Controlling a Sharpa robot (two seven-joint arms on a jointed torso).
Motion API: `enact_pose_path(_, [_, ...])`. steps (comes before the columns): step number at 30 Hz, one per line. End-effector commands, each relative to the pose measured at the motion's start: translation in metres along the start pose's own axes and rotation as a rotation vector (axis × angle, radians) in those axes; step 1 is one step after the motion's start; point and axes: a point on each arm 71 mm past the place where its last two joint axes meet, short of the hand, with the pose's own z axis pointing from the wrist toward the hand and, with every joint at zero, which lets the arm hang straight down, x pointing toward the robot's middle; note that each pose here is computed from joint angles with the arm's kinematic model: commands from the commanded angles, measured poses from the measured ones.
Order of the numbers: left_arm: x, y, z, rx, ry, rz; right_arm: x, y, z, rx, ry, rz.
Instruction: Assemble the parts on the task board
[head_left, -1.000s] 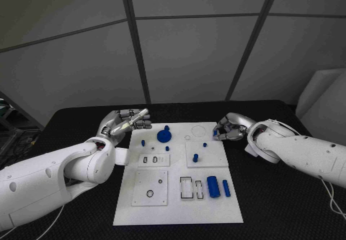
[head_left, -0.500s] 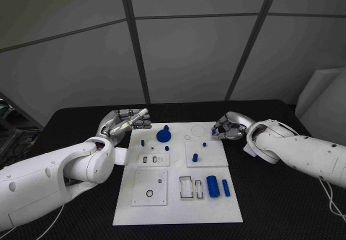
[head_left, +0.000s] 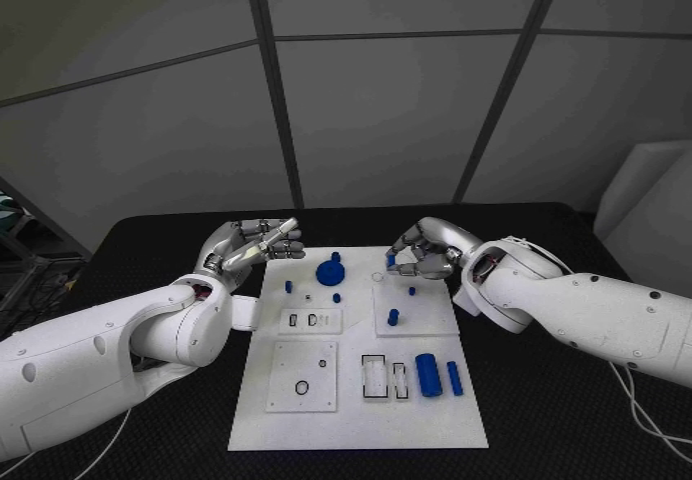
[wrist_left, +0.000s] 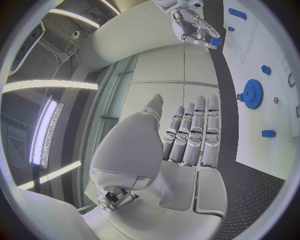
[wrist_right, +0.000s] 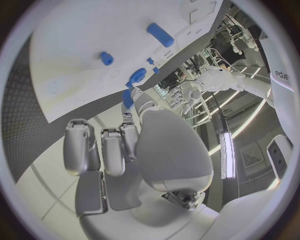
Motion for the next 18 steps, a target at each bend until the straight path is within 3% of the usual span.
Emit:
enact_pose_path(1, [0.0022, -0.0008, 0.0011, 0.007, 0.014, -0.005, 0.008, 0.021, 0.01, -0.012, -0.025, -0.04])
enact_pose_path(10, [0.004, 0.0005, 0.0035, 0.006, 0.016, -0.007, 0.044, 0.066, 0.025, -0.082, 0.023, -0.079])
enact_pose_path(18, [0.0034, 0.0005, 0.0038, 0.006, 0.015, -0.006, 0.07, 0.082, 0.028, -0.088, 0.087, -0.106])
